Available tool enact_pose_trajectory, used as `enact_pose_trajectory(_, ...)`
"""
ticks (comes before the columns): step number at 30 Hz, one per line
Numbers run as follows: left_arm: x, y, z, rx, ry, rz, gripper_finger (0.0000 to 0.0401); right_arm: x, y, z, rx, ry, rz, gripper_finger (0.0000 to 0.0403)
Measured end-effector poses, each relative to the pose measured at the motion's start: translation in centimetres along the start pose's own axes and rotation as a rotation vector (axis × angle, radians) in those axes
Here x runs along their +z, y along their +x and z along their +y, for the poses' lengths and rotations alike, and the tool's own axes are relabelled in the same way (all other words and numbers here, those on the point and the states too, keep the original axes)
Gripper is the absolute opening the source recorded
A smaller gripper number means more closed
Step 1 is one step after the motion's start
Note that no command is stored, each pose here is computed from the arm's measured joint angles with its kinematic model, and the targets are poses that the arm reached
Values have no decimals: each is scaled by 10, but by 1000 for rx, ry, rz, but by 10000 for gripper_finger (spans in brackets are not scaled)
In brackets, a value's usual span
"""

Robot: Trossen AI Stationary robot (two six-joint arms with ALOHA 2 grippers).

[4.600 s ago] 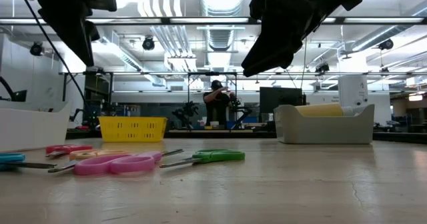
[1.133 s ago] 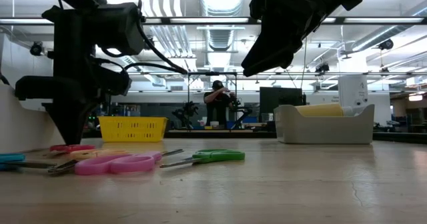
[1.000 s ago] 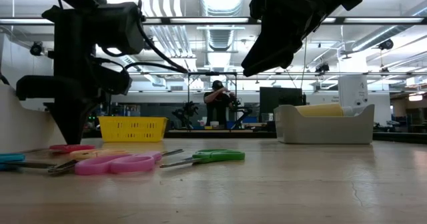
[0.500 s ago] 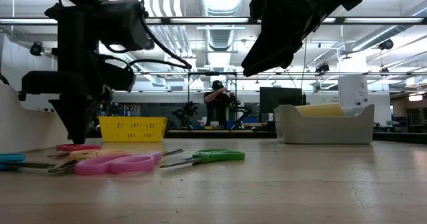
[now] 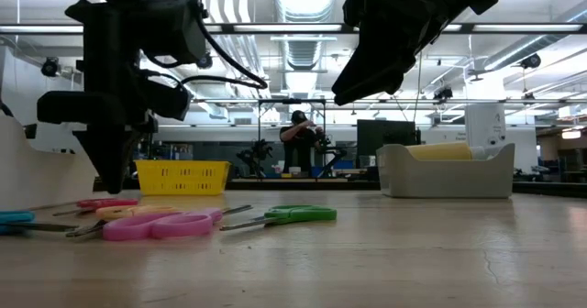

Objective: Pick & Place Paint Supplies
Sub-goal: Put the pink scissors into the yellow bin, then put the red scissors into the yellow bin

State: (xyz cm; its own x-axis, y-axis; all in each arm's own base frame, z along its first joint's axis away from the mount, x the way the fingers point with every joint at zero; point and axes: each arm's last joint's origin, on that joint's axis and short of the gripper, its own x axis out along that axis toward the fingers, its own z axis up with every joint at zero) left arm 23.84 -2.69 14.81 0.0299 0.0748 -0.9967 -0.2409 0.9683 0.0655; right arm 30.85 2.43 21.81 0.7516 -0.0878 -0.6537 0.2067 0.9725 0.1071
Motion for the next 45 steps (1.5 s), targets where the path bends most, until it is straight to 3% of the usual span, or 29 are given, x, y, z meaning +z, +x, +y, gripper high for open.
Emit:
enact_pose_trajectory(14, 1, 0, -1, -16, 18, -11, 7, 0, 0, 0, 0, 0, 0, 201)
enact_pose_trajectory(26, -3, 7, 1, -13, 25, -4, 104, 0, 0, 0, 0, 0, 0, 201)
enact_pose_trajectory(45, 4, 19, 17, -60, -25, -24, 108, 0, 0, 0, 0, 0, 0, 201)
